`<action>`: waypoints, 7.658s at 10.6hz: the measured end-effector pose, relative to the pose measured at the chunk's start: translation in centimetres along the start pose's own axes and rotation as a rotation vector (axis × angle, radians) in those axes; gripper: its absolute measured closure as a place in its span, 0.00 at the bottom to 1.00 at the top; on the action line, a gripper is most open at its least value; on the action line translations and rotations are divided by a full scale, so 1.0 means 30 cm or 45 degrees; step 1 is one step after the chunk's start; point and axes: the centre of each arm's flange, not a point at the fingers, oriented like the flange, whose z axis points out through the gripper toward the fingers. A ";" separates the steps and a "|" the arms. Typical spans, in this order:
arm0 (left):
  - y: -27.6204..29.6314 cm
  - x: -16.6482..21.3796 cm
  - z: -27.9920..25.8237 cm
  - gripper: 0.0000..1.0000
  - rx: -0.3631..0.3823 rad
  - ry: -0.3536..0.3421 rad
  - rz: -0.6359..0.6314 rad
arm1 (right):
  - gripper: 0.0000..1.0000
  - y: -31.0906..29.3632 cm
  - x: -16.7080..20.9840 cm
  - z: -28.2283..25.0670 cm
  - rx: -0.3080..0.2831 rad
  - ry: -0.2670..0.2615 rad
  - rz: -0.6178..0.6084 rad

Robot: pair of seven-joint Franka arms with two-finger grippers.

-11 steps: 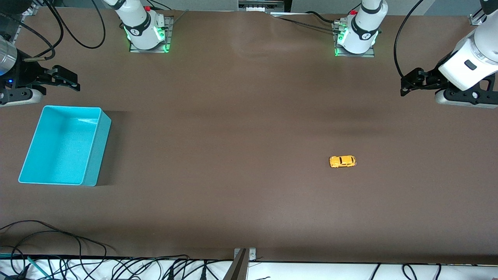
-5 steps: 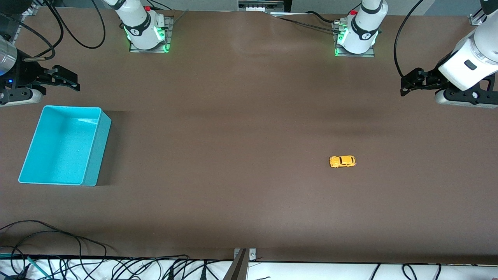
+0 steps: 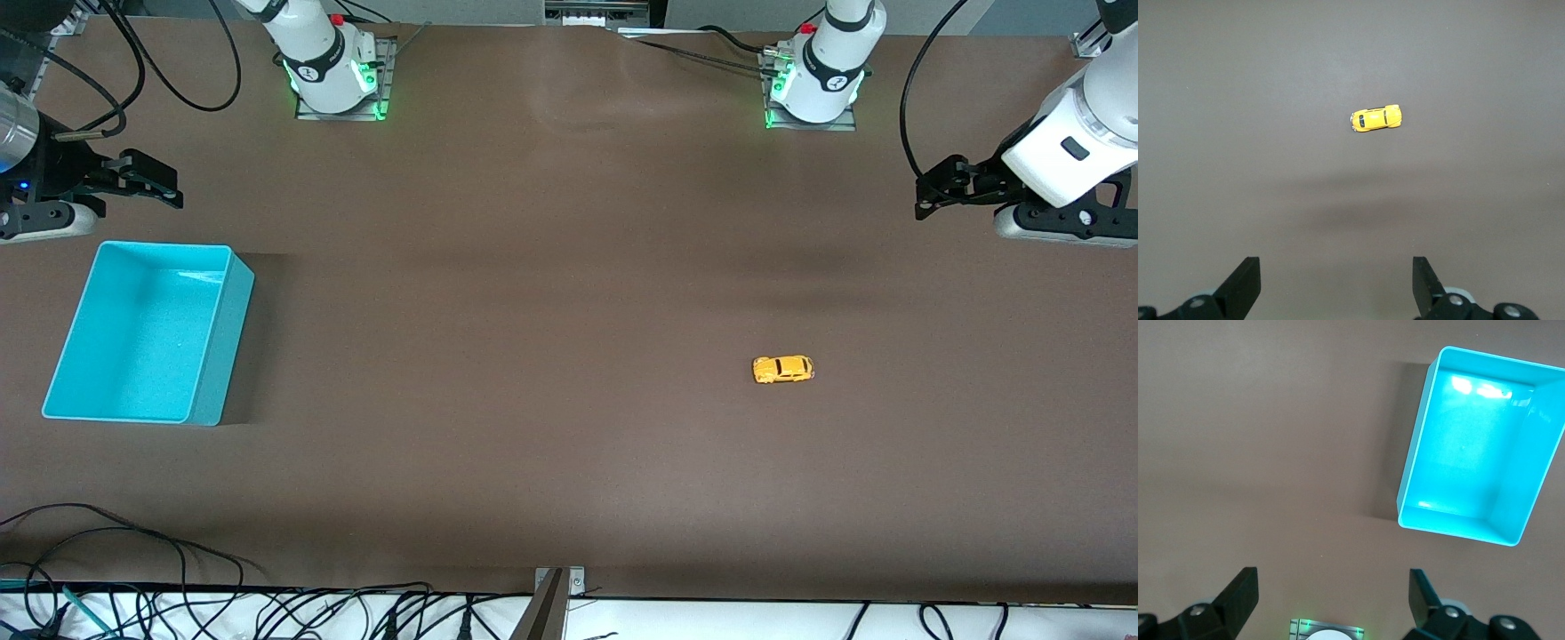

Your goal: Wind up and store yellow beetle car

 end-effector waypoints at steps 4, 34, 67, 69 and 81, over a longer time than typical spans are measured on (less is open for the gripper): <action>0.020 0.015 0.045 0.00 -0.001 -0.052 0.042 | 0.00 0.000 0.000 0.000 0.000 0.000 0.000; 0.185 0.369 1.338 0.06 -0.037 0.093 1.835 | 0.00 0.004 0.001 0.003 0.010 -0.001 -0.013; -0.541 0.347 1.361 0.56 0.041 0.054 1.940 | 0.00 0.009 0.001 0.004 0.010 -0.002 -0.013; -0.580 0.341 1.361 0.56 0.044 0.056 1.963 | 0.00 0.010 0.001 0.004 0.010 -0.002 -0.013; -0.703 0.332 1.361 0.56 0.055 0.065 2.039 | 0.00 0.010 0.001 0.004 0.010 -0.002 -0.013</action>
